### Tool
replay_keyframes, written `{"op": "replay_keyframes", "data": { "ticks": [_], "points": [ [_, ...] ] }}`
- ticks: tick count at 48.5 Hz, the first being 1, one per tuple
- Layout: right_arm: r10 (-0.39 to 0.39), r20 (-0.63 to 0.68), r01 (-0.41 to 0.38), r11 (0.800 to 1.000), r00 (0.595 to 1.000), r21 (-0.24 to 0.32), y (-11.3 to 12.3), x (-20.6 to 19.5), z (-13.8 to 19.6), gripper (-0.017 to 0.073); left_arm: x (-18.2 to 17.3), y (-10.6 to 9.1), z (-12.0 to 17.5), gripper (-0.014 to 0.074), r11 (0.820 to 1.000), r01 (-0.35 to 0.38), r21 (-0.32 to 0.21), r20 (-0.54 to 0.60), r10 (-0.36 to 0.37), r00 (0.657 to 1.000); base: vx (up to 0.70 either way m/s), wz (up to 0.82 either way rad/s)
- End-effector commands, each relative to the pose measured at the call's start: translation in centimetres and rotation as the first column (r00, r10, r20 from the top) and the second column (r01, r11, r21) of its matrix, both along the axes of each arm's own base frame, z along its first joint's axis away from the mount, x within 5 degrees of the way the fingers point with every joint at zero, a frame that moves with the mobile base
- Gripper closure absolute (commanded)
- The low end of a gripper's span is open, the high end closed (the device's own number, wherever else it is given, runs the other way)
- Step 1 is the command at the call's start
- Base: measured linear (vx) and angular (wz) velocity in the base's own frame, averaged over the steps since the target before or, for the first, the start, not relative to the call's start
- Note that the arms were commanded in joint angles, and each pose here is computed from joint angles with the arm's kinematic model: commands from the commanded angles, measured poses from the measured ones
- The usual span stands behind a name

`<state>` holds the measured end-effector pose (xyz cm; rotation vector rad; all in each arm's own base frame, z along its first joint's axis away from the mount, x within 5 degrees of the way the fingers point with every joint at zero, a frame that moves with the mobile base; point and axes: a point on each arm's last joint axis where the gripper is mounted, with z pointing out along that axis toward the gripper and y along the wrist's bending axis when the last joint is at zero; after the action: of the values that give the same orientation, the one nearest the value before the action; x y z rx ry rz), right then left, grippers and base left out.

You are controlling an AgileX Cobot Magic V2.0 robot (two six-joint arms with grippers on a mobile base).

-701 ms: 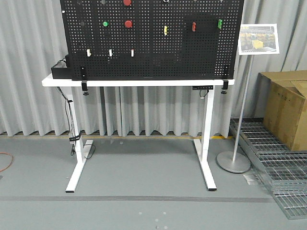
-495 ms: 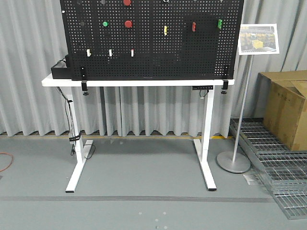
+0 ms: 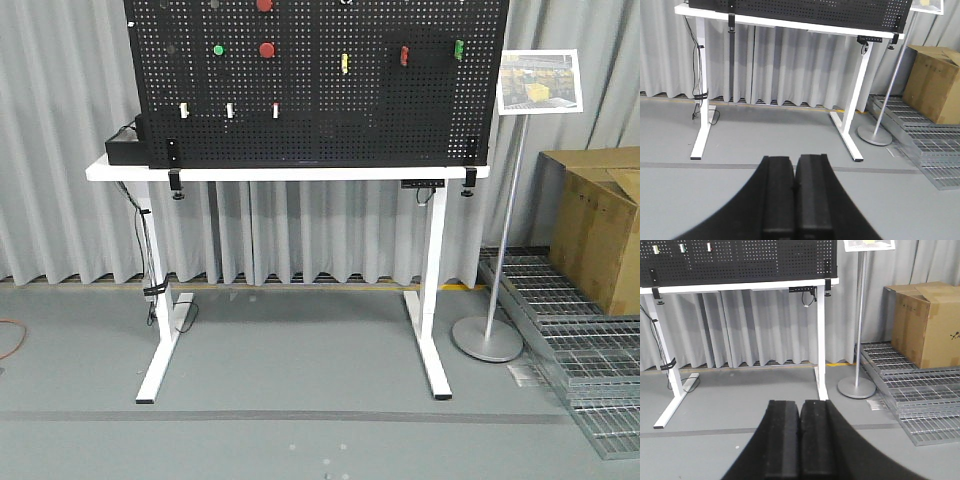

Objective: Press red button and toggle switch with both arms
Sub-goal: 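Drive the base forward toward the black pegboard with both arms lowered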

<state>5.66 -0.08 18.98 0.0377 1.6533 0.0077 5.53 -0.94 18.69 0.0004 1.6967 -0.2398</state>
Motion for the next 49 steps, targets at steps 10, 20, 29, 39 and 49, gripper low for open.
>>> {"op": "replay_keyframes", "data": {
  "ticks": [10,20,29,39,49],
  "points": [
    [-0.008,0.087,0.010,1.000,0.996,-0.020,-0.07,-0.04,0.46,0.0562,0.08,0.03,-0.26,0.0591,1.000,-0.005,-0.029,0.065,0.006,0.998,0.10,0.01],
    [-0.008,0.087,0.010,1.000,0.996,-0.019,-0.07,-0.04,0.46,0.0562,0.08,0.03,-0.26,0.0591,1.000,-0.005,-0.029,0.065,0.006,0.998,0.23,-0.04],
    [-0.009,0.087,0.010,1.000,0.996,-0.018,-0.07,-0.04,0.46,0.0562,0.08,0.03,-0.26,0.0591,1.000,-0.005,-0.029,0.065,0.006,0.998,0.30,-0.12],
    [-0.009,0.087,0.010,1.000,0.996,-0.018,-0.07,-0.04,0.46,0.0562,0.08,0.03,-0.26,0.0591,1.000,-0.005,-0.029,0.065,0.006,0.998,0.36,-0.01],
    [-0.009,0.087,0.010,1.000,0.996,-0.018,-0.07,-0.04,0.46,0.0562,0.08,0.03,-0.26,0.0591,1.000,-0.005,-0.029,0.065,0.006,0.998,0.40,0.10]
  ]
}}
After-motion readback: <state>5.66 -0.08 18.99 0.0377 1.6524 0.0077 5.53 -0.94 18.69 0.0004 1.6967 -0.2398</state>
